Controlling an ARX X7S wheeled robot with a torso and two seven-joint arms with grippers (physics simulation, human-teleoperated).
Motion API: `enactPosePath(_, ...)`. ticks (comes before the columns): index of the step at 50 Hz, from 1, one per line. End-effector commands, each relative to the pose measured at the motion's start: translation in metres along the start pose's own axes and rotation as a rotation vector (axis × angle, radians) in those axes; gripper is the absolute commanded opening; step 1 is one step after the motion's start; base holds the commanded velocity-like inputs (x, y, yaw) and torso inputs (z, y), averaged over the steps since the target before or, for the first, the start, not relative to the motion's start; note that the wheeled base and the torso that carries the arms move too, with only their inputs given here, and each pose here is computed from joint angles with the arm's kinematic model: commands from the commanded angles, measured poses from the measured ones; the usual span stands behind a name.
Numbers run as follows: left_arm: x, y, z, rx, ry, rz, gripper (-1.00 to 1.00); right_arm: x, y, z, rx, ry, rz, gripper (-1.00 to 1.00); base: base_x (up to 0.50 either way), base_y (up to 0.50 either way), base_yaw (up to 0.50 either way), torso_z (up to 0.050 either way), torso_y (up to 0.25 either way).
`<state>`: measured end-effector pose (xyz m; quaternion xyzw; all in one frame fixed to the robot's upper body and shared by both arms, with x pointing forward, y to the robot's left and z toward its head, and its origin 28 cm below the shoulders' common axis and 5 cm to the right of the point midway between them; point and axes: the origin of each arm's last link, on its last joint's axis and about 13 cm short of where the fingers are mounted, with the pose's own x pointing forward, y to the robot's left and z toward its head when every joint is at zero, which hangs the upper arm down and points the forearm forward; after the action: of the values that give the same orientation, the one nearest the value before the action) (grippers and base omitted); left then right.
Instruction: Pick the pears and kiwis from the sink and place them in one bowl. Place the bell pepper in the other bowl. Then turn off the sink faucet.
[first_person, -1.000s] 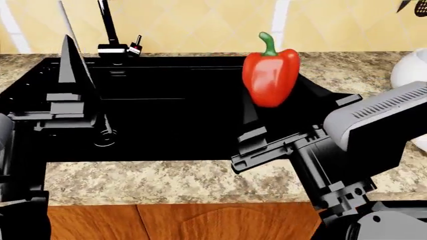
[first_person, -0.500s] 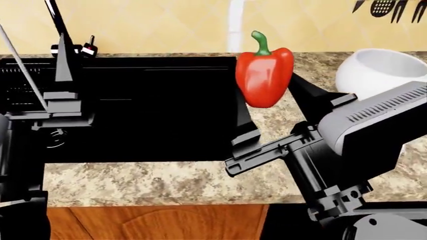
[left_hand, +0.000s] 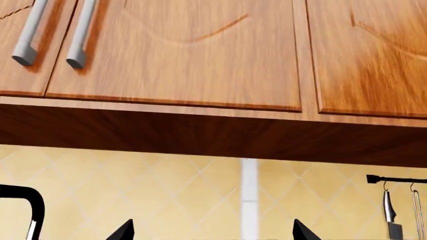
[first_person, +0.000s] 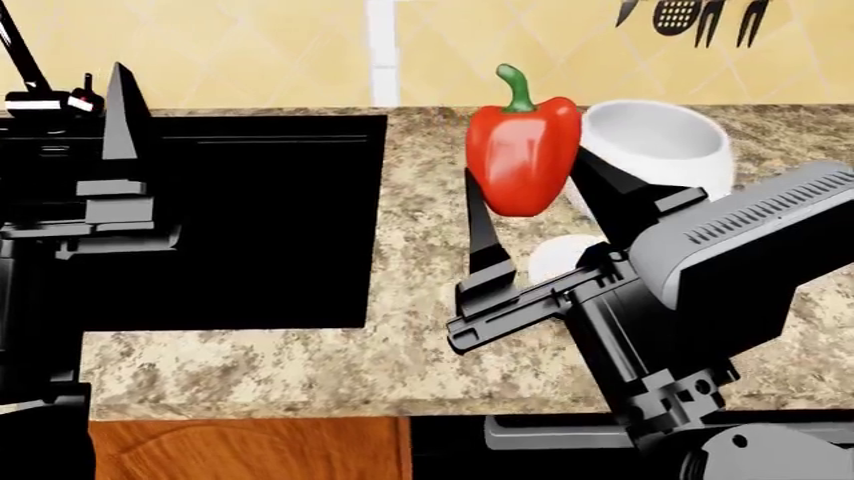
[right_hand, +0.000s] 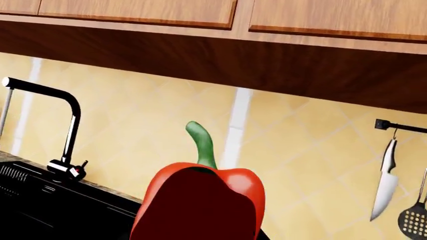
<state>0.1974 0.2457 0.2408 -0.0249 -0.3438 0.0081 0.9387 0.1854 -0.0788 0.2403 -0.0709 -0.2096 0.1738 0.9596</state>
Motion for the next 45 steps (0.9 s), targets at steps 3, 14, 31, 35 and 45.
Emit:
enactPosePath(3,-0.001,0.001,0.002,-0.001,-0.007,0.013,1.0,0.001,0.002,0.001,-0.039,0.006,0.017,-1.0,0.08,-0.5,0.0,0.0,0.0)
enactPosePath(14,0.0,0.002,0.002,0.001,-0.008,0.016,1.0,0.001,0.002,0.001,-0.042,0.005,0.019,-1.0,0.1,-0.5,0.0,0.0,0.0)
enactPosePath(31,-0.001,0.002,0.004,0.002,-0.013,0.016,1.0,0.001,0.002,0.0,-0.041,0.001,0.024,-1.0,0.18,-0.48,0.0,0.0,0.0)
enactPosePath(35,-0.001,0.002,0.004,0.0,-0.014,0.017,1.0,0.001,0.003,0.0,-0.05,-0.001,0.029,-1.0,0.49,-0.21,0.0,0.0,0.0)
enactPosePath(45,0.0,0.002,0.006,-0.004,-0.018,0.018,1.0,0.003,0.015,0.01,-0.027,0.094,0.145,-1.0,0.0,0.0,0.0,0.0,0.0)
